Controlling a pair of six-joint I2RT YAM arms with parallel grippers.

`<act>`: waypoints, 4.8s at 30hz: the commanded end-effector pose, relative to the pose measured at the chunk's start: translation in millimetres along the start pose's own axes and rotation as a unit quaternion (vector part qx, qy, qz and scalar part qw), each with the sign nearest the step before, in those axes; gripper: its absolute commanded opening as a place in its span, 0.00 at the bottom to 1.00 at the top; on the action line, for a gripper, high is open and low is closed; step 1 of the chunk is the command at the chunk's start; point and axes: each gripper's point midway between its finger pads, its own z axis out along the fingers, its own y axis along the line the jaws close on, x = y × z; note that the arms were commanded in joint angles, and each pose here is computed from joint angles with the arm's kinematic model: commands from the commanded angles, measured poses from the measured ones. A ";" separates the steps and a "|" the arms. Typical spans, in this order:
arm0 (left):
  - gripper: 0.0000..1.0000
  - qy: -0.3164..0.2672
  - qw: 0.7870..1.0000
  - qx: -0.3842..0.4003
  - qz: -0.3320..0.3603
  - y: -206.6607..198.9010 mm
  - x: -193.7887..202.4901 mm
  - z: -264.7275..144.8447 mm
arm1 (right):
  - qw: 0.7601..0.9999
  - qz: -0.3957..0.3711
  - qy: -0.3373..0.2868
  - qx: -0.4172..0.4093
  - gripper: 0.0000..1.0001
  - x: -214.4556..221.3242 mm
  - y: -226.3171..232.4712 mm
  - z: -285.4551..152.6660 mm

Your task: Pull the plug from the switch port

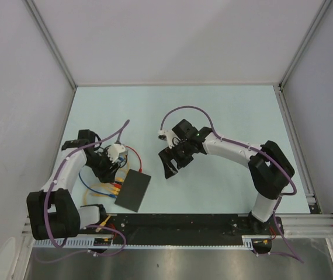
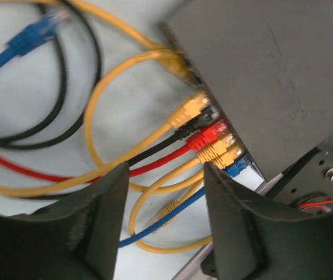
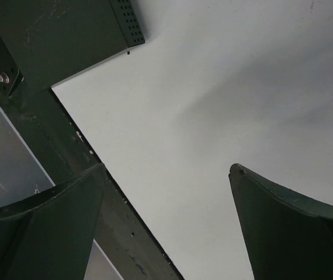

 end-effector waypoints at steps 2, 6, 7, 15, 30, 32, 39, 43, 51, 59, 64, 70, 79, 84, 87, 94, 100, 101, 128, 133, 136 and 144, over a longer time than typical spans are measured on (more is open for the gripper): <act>0.52 0.033 0.989 0.050 0.138 -24.8 9.5 16.3 | 0.999 -0.007 -0.022 -0.031 0.90 -18.9 14.1 5.0; 0.49 0.047 0.978 0.055 0.195 -36.8 18.9 30.8 | 0.999 -0.017 -0.027 -0.023 0.91 -21.3 14.9 4.5; 0.49 0.051 0.974 0.055 0.213 -38.2 17.9 34.1 | 0.999 -0.023 -0.030 -0.019 0.92 -22.4 14.6 2.3; 0.48 0.041 0.973 0.117 0.193 -60.5 5.3 42.3 | 0.998 -0.044 -0.043 0.013 0.95 -22.2 0.4 -18.5; 0.44 -0.035 0.974 0.221 0.040 -84.4 -83.9 73.1 | 0.987 0.051 -0.119 0.091 0.94 -32.3 -93.5 -99.6; 0.44 -0.055 0.970 0.235 0.020 -84.1 -110.3 72.1 | 0.986 0.049 -0.125 0.100 0.94 -32.4 -100.3 -106.7; 0.48 -0.102 0.972 0.211 -0.024 -52.9 -188.9 59.9 | 0.987 -0.077 -0.090 0.110 0.93 -24.8 -63.9 -98.2; 0.52 -0.124 0.976 0.171 -0.046 -38.5 -186.8 26.6 | 0.985 -0.113 -0.082 0.104 0.94 -18.9 -39.9 -83.8; 0.52 -0.172 0.955 0.065 -0.234 7.9 -150.2 -6.5 | 0.938 -0.280 -0.152 0.135 0.97 -53.1 40.4 -31.4; 0.58 -0.242 0.922 -0.119 -0.277 86.0 -155.5 -51.8 | 0.942 -0.315 -0.097 0.063 0.94 -14.2 99.6 36.9; 0.59 -0.262 0.909 -0.115 -0.305 87.1 -157.4 -59.7 | 0.943 -0.310 -0.093 0.077 0.93 -9.8 108.7 67.6; 0.59 -0.279 0.904 -0.120 -0.302 87.6 -159.5 -60.9 | 0.944 -0.308 -0.100 0.057 0.95 -3.6 131.3 95.4; 0.60 -0.279 0.904 -0.100 -0.307 85.3 -166.0 -61.2 | 0.945 -0.292 -0.074 0.128 0.99 3.5 112.2 120.6; 0.60 -0.281 0.906 -0.103 -0.300 83.7 -165.8 -63.8 | 0.947 -0.265 -0.055 0.172 0.94 7.0 83.9 117.0; 0.60 -0.278 0.907 -0.100 -0.299 82.9 -164.2 -61.3 | 0.949 -0.250 -0.053 0.187 0.91 3.6 65.1 108.5; 0.60 -0.271 0.906 -0.082 -0.316 79.0 -161.3 -51.9 | 0.927 -0.303 -0.041 0.219 0.89 0.3 30.1 87.1; 0.61 -0.276 0.908 -0.067 -0.309 75.5 -167.7 -53.0 | 0.921 -0.281 -0.022 0.268 0.89 0.7 -37.1 66.1; 0.61 -0.274 0.911 -0.063 -0.303 73.3 -169.4 -51.4 | 0.924 -0.273 -0.015 0.268 0.89 3.1 -45.3 62.9; 0.59 -0.153 0.975 0.112 -0.119 16.2 -262.3 38.6 | 0.960 -0.028 -0.256 0.111 0.91 -139.0 -137.9 -118.5; 0.55 -0.136 0.976 0.119 -0.124 26.1 -265.5 56.9 | 0.971 -0.045 -0.234 0.035 0.81 -154.8 -136.0 -109.2; 0.53 -0.132 0.977 0.115 -0.121 32.4 -267.2 63.9 | 0.978 -0.041 -0.203 -0.005 0.72 -153.6 -136.0 -94.3; 0.52 -0.091 0.984 0.119 -0.092 39.4 -250.9 78.0 | 0.982 -0.070 -0.175 -0.024 0.45 -158.7 -131.3 -66.4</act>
